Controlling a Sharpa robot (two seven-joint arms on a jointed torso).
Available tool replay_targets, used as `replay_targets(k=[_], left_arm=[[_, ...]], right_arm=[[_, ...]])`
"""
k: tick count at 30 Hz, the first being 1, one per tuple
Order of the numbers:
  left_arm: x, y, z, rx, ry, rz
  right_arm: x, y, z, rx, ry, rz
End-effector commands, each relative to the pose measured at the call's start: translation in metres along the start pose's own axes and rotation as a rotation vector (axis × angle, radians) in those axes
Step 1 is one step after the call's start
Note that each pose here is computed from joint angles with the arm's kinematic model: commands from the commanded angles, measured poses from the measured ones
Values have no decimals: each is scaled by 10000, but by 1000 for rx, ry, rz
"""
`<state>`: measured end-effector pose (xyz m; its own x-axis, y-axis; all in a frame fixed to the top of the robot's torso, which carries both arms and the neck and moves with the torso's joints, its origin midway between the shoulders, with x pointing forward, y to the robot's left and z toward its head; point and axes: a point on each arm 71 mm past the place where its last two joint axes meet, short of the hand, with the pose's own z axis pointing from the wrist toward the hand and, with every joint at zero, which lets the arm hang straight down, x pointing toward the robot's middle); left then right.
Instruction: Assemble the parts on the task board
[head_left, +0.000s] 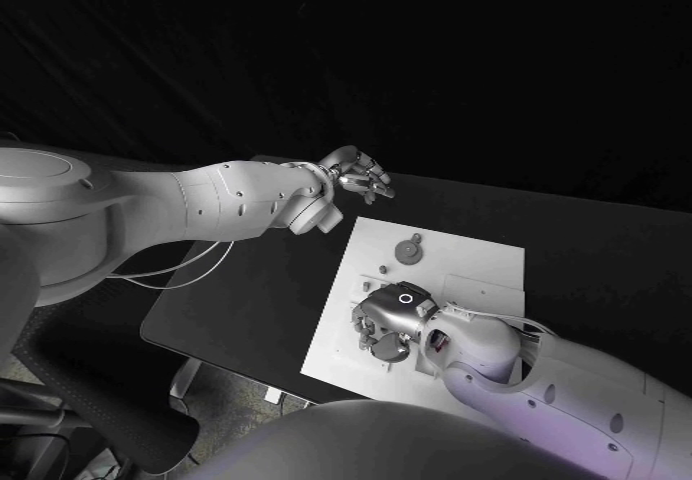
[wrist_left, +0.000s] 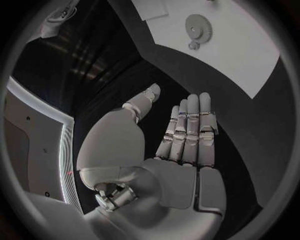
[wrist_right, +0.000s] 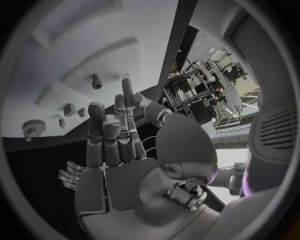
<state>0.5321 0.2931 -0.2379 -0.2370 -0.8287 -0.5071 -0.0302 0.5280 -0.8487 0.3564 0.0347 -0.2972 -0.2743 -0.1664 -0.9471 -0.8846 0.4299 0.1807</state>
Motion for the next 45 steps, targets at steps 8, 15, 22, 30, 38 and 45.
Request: replay_targets(k=[8,15,22,30,38,45], left_arm=[[52,-47,9,15,18,-13],[72,-60,12,17,24,-15],[77,-67,16,16,26,-16],[80,-84,23,19,28,-16],[77,-89,25,20,27,-16],[77,-93,27,21,28,-16]], right_arm=[[52,20,40,-17,14,-30],[85,1,55,-10,27,-35],[113,-23,73,-2,45,-39],[131,-51,88,8,46,-45],[152,-39,107,-1,61,-39],[161,-48,94,-10,67,-11]])
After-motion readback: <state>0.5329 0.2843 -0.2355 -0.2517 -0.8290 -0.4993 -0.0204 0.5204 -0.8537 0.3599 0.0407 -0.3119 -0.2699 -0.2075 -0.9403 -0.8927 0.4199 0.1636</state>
